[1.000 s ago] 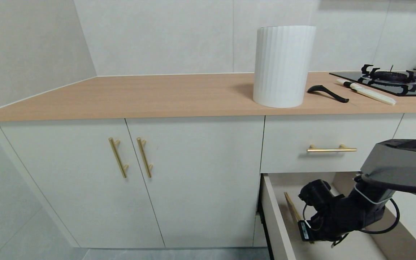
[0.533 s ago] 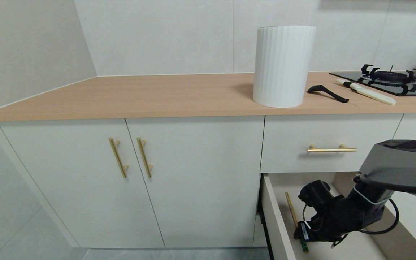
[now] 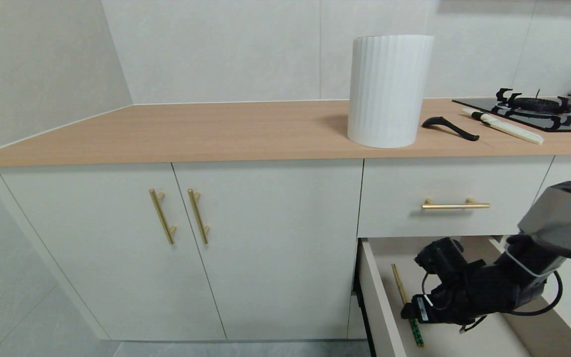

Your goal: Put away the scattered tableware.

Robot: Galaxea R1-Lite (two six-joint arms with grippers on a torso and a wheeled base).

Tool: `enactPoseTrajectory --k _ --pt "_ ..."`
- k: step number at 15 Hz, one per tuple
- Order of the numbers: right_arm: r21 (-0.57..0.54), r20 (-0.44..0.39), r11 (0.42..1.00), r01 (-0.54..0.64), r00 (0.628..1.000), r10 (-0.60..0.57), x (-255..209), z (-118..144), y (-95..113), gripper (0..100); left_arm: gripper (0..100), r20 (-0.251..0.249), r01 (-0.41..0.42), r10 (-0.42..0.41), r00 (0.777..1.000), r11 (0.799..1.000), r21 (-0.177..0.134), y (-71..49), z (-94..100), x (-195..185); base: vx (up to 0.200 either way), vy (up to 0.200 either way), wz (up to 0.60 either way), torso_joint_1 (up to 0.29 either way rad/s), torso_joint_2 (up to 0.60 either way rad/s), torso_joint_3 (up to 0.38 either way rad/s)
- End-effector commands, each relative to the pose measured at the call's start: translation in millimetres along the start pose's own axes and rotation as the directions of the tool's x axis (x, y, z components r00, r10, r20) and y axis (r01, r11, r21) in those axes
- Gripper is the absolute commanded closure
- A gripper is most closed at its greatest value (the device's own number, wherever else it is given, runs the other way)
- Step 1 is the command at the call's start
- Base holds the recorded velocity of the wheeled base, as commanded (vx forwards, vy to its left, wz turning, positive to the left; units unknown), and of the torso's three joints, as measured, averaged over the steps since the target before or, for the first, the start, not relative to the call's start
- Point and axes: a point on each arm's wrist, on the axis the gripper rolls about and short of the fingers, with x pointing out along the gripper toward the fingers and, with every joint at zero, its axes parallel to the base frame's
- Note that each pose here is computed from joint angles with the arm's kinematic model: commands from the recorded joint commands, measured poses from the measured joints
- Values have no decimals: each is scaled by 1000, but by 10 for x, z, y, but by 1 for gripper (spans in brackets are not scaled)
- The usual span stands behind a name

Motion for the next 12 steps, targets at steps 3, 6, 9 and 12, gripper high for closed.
enactPoseTrajectory --k 3,6,9,12 --pt "-18 326 996 -83 942 84 -1317 80 -129 0 0 0 -1 1 1000 1000 0 0 0 0 0 0 0 0 0 0" --pt "-19 496 995 -95 863 92 -1882 87 -297 0 0 0 1 -1 1000 1000 0 0 0 0 0 0 0 0 0 0" --pt "-31 572 996 -86 815 88 -2099 69 -363 0 0 0 -1 1 1000 1000 0 0 0 0 0 0 0 0 0 0" --pt "-16 612 997 -80 787 73 -2177 85 -425 0 0 0 1 -1 1000 1000 0 0 0 0 0 0 0 0 0 0"
